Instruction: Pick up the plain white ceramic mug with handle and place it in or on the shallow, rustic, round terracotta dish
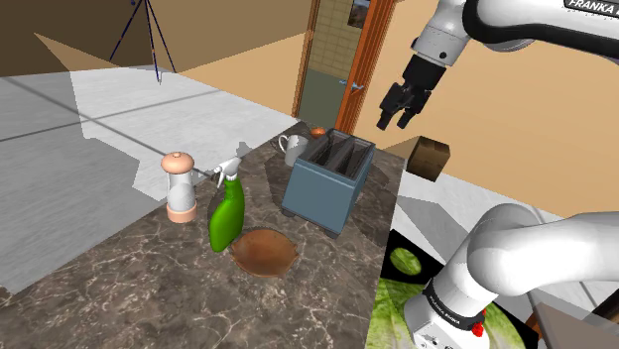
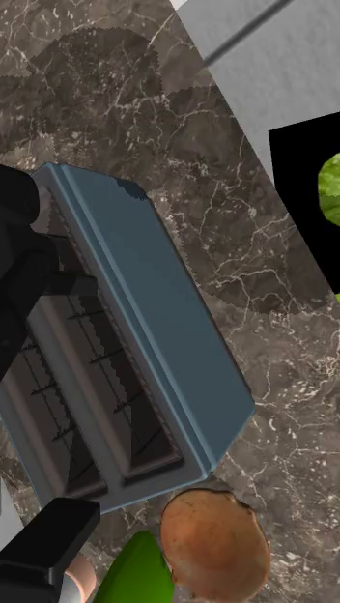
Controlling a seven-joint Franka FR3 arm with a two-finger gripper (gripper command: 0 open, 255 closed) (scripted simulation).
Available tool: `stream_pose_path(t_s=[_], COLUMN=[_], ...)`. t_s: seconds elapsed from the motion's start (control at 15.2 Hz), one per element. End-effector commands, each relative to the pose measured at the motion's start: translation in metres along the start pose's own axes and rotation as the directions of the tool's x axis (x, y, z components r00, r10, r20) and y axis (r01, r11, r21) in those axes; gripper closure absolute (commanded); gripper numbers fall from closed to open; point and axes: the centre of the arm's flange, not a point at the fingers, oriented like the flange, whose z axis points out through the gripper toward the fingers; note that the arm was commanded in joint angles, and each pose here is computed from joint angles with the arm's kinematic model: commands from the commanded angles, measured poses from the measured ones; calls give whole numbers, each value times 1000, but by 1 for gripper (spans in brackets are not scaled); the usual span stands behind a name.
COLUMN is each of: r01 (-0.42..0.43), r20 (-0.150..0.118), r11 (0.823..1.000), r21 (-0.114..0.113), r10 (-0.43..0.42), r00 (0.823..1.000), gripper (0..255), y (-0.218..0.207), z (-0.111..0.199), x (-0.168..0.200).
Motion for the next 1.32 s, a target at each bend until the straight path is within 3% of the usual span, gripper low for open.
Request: stream_pose_path(t_s=[0.0, 1.25], r01=[0, -42], r20=[0, 104], r11=[1000, 998], r21=[0, -42], r10=[0, 46], r00=[1000, 994], gripper=[0, 0], y=[0, 40], z=[0, 136], x=[0, 223])
